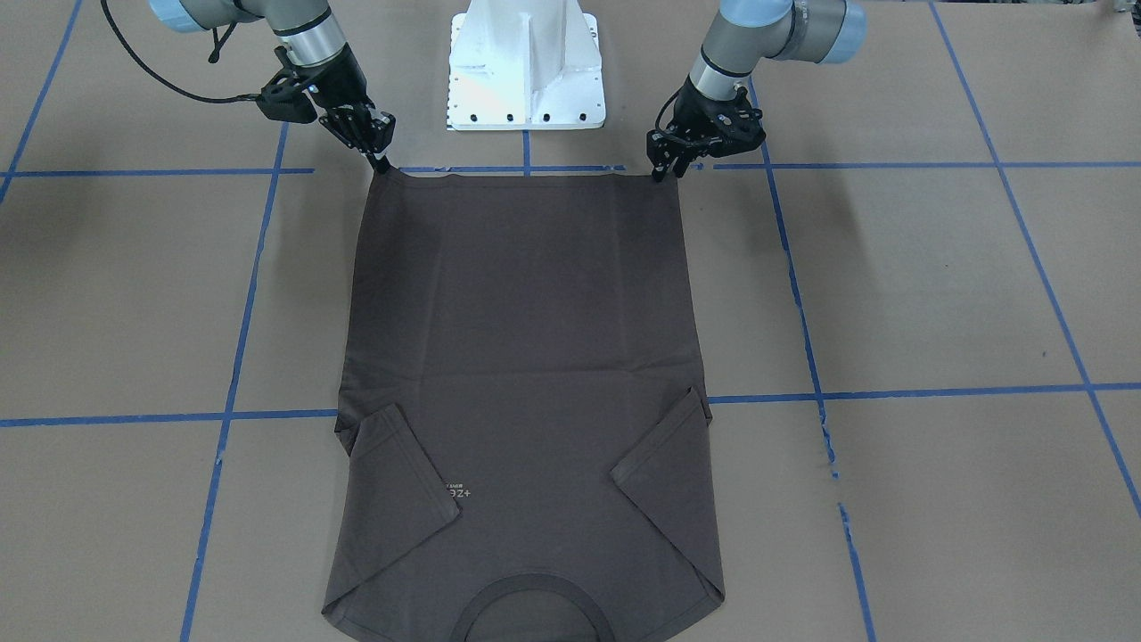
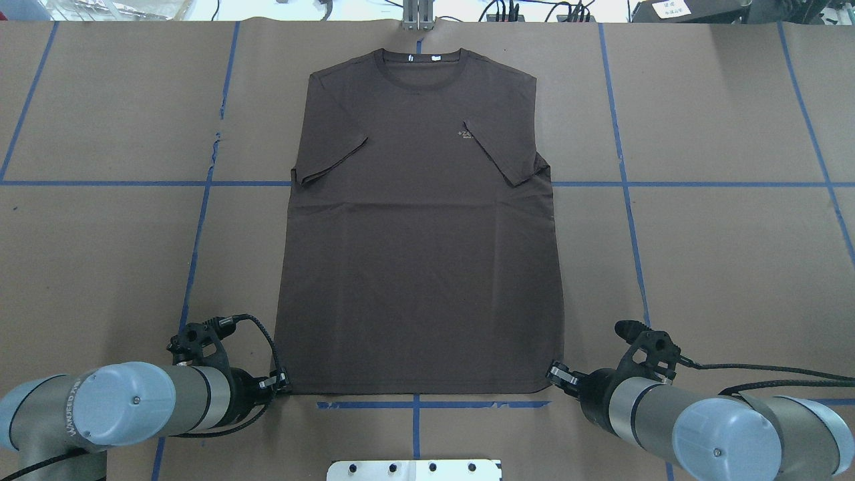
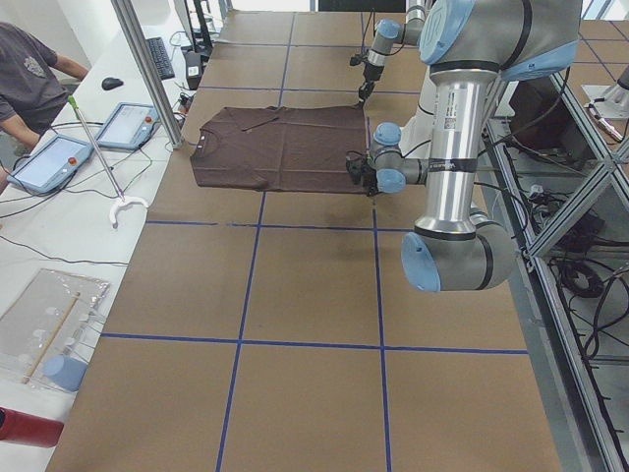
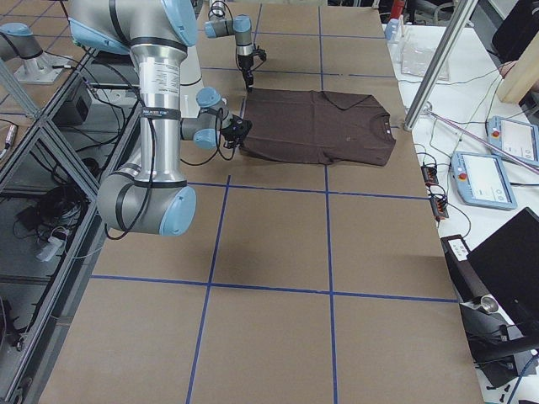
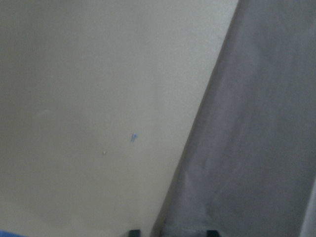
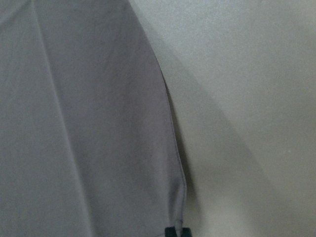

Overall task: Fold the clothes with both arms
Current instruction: 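Grasp the shirt hem corners nearest the robot with both grippers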

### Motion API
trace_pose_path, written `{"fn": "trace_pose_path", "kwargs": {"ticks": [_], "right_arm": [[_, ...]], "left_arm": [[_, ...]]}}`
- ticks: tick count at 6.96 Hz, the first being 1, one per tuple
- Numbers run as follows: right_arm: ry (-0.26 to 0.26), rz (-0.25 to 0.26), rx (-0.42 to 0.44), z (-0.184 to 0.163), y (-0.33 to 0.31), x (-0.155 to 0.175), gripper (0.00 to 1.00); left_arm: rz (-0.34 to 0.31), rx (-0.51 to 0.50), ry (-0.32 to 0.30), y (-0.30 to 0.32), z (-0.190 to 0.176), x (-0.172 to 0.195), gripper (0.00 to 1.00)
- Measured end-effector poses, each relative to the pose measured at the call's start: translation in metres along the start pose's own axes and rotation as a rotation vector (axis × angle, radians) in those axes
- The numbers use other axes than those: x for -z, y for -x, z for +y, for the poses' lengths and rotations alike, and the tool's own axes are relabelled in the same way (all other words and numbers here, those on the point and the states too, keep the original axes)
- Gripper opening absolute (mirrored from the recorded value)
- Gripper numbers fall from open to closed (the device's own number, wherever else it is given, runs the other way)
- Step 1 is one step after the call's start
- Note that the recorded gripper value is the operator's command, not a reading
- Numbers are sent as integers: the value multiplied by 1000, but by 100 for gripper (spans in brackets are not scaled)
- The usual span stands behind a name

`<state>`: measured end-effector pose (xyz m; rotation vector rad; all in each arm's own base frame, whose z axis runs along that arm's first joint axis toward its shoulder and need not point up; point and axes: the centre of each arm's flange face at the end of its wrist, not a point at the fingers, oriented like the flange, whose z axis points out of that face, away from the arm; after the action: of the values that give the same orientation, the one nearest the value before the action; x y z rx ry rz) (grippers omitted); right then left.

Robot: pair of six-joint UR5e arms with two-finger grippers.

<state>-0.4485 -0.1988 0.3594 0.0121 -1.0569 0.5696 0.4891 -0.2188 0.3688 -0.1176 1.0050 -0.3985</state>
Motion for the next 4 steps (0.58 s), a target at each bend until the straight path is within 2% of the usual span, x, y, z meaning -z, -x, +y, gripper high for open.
{"fn": "trace_pose_path", "kwargs": {"ticks": [2, 4], "right_arm": [[1, -2, 0, 0, 1, 0, 0], [7, -12, -3, 1, 5, 5, 0]], "left_arm": [[7, 8, 15, -2, 6, 4, 0], [30, 37, 46, -13, 15, 23, 0]]}}
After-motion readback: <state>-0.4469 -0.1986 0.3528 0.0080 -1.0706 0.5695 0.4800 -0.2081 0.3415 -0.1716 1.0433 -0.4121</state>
